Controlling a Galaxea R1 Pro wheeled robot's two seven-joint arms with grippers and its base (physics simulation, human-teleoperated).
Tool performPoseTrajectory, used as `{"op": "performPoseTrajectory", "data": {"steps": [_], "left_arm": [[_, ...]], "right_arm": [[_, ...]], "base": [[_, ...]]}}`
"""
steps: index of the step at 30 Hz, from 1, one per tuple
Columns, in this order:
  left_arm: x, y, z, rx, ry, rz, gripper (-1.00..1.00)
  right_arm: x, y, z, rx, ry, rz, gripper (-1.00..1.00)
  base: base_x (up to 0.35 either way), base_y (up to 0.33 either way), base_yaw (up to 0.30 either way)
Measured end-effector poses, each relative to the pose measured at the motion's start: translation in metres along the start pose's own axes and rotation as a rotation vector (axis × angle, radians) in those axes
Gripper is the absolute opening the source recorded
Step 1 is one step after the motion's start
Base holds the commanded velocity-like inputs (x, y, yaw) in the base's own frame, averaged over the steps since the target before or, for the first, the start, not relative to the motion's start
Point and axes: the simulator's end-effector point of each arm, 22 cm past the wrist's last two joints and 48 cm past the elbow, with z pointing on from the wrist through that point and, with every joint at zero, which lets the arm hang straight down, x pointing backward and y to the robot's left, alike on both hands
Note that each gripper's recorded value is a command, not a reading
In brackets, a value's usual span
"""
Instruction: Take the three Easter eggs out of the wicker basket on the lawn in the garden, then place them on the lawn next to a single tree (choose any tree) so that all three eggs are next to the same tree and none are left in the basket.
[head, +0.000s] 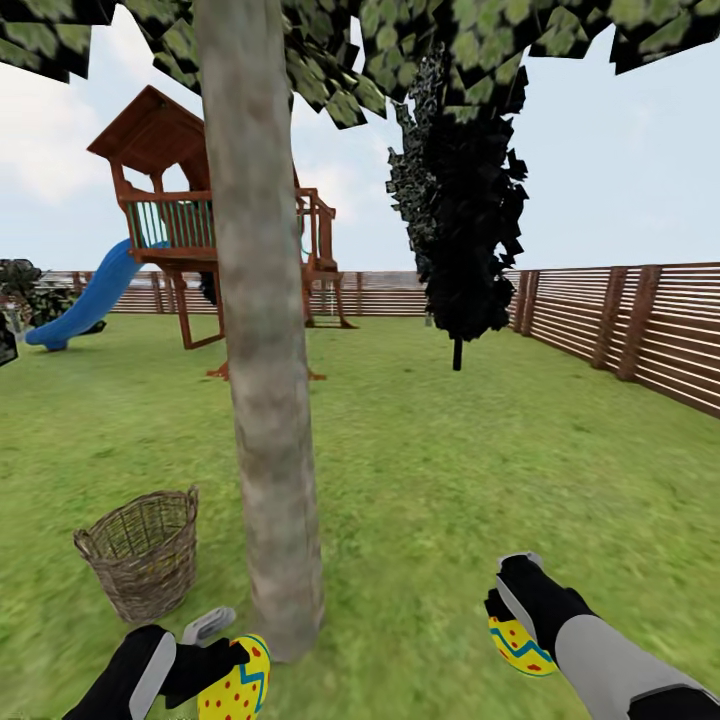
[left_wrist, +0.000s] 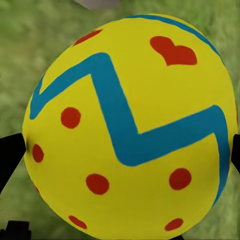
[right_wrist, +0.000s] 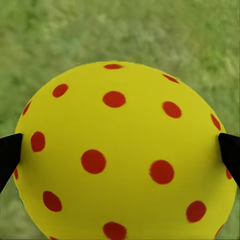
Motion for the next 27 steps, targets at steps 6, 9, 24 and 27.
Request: {"op": "performPoseTrajectory", "data": {"steps": [6, 9, 24, 27], "left_arm": [[0.0, 0.0, 0.0, 0.001, 0.0, 0.0, -1.0], [0.004, -0.008, 0.002, 0.011, 0.006, 0.002, -1.0], [0.005, -0.01, 0.003, 0.014, 0.007, 0.001, -1.0], [0.005, -0.01, 0.003, 0.014, 0.007, 0.001, -1.0]], "right_arm": [[0.0, 0.0, 0.0, 0.0, 0.0, -0.001, -1.0], [0.0, 0.0, 0.0, 0.0, 0.0, -0.001, -1.0], [0.0, 0.0, 0.0, 0.0, 0.0, -0.001, -1.0], [0.0, 0.0, 0.0, -0.001, 0.0, 0.0, -1.0]], "base": [[0.023, -0.019, 0.254], [0.146, -0.278, 0.263], [0.183, -0.239, 0.25], [0.017, -0.022, 0.024]]}}
